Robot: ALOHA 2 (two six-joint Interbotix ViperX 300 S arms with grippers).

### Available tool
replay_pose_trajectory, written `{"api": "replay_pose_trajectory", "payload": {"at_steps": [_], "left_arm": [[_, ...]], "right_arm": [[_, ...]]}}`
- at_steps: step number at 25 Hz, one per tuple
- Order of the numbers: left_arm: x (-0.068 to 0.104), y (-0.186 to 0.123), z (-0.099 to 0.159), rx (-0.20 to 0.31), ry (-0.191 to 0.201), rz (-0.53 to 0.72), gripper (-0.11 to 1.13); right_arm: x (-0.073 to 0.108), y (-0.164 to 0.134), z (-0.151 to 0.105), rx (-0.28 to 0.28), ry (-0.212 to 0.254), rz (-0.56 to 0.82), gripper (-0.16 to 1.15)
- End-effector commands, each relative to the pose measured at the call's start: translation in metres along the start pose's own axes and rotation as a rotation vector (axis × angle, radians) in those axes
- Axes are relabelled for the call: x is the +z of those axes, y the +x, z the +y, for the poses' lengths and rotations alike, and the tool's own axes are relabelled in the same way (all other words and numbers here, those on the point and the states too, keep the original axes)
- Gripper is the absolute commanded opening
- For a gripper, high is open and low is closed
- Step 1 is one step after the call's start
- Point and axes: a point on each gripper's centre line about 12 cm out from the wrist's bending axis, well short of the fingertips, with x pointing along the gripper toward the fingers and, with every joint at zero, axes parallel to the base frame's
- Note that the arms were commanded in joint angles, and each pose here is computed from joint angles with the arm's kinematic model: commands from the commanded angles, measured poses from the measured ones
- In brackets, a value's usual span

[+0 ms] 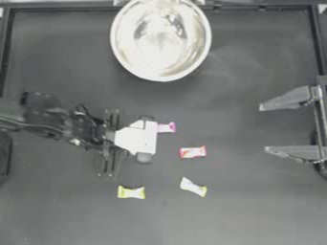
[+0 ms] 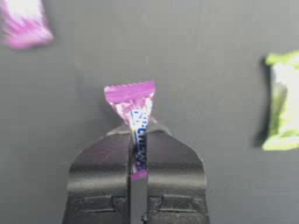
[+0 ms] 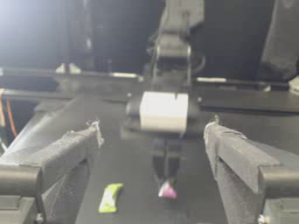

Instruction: Put candies in bowl

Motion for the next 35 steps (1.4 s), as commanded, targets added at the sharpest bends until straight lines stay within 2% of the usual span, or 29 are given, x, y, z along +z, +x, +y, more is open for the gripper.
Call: {"api": "replay_pose_trajectory", "payload": {"at_steps": [1,6,12,19,24,27,35], "left_arm": [[0.027,-0.060,0.009,0.046,0.020,-0.193,0.23],[0.037,-0.103,0.039,0.154,0.036,-0.339,0.23],[0.044,-0.119,0.094,0.305,0.015,-0.448,0.23],[0.043,-0.111,0.163,0.426,-0.068,-0.465,0.23],[0.042,-0.089,0.203,0.473,-0.102,-0.418,0.23],[0.041,-0.076,0.224,0.495,-0.098,-0.384,0.22],[0.046,-0.043,0.259,0.510,-0.113,-0.338,0.22]], "right_arm": [[0.007,0.003,0.000,-0.001,0.004,-0.017,1.00],[0.007,0.003,0.000,-0.001,0.006,-0.015,1.00],[0.005,0.003,-0.001,-0.006,0.019,-0.012,1.00],[0.005,0.003,-0.001,-0.006,0.019,-0.011,1.00],[0.004,0.003,-0.001,-0.006,0.019,-0.011,1.00],[0.004,0.002,-0.001,-0.006,0.019,-0.008,1.00],[0.001,0.002,-0.001,-0.006,0.020,-0.002,1.00]]}}
